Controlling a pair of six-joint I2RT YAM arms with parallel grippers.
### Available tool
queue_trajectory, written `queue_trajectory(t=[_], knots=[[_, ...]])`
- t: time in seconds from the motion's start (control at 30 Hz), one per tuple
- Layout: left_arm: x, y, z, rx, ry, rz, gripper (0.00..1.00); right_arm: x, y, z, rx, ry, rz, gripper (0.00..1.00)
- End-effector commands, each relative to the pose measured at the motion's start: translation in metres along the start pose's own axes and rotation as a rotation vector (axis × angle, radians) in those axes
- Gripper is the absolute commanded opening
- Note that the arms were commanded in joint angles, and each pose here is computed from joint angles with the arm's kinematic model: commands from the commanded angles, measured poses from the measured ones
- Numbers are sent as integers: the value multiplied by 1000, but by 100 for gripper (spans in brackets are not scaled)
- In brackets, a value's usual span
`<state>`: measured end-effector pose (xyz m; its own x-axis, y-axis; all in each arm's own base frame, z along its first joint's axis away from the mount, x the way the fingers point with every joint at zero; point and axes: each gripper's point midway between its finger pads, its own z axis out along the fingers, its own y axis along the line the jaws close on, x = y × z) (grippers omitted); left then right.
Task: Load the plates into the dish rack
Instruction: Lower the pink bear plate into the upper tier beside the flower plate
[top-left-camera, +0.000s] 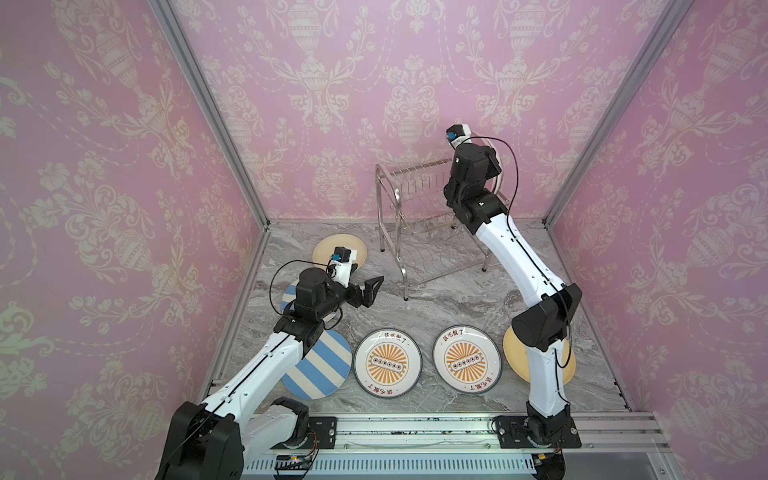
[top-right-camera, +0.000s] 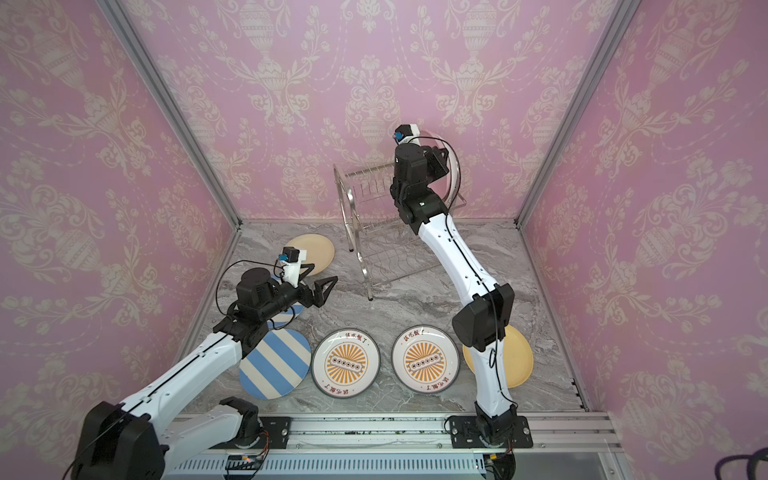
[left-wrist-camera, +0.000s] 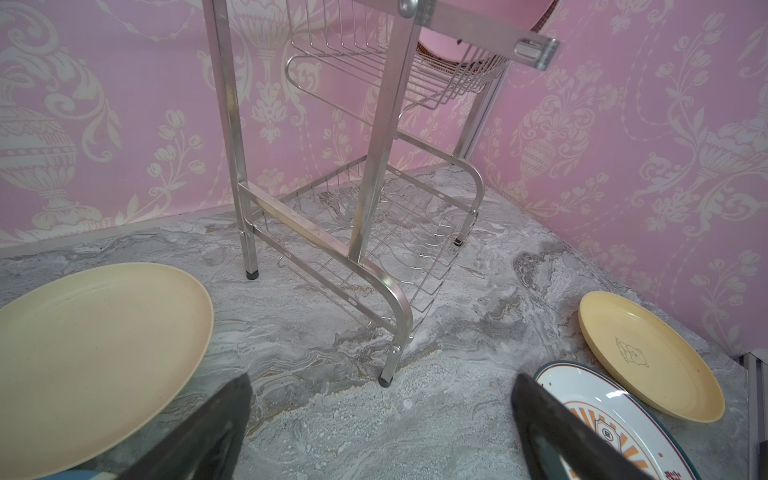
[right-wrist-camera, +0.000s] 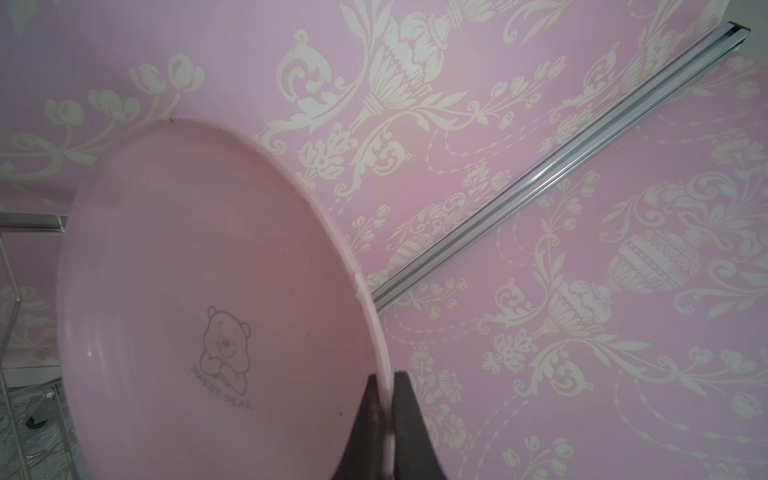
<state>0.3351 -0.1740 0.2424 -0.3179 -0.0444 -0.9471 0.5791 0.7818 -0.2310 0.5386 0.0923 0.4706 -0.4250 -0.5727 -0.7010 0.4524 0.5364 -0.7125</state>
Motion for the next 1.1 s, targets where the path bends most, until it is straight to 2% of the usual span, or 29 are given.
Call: queue_trajectory(t=[0.0, 0.5, 0.53, 0.57, 0.6, 0.8, 1.07], knots=[[-5, -2, -5, 11, -12, -11, 99, 2, 8, 2, -12, 8, 62, 0], [-2, -1, -4, 6, -5, -12, 99, 18, 20, 9, -27, 49, 43, 0], [-3, -1, -4, 7, -5, -10, 99, 19, 20, 9, -26, 51, 42, 3], [-2, -1, -4, 7, -3, -11, 99, 20, 21, 10, -27, 55, 37, 12], [-2, -1, -4, 7, -4, -10, 99, 21, 22, 10, -29, 57, 34, 15], [-3, -1, -5, 5, -6, -11, 99, 18, 19, 6, -35, 48, 46, 23], [-5, -1, -5, 7, -13, -8, 99, 4, 0, -7, -22, 17, 53, 52]])
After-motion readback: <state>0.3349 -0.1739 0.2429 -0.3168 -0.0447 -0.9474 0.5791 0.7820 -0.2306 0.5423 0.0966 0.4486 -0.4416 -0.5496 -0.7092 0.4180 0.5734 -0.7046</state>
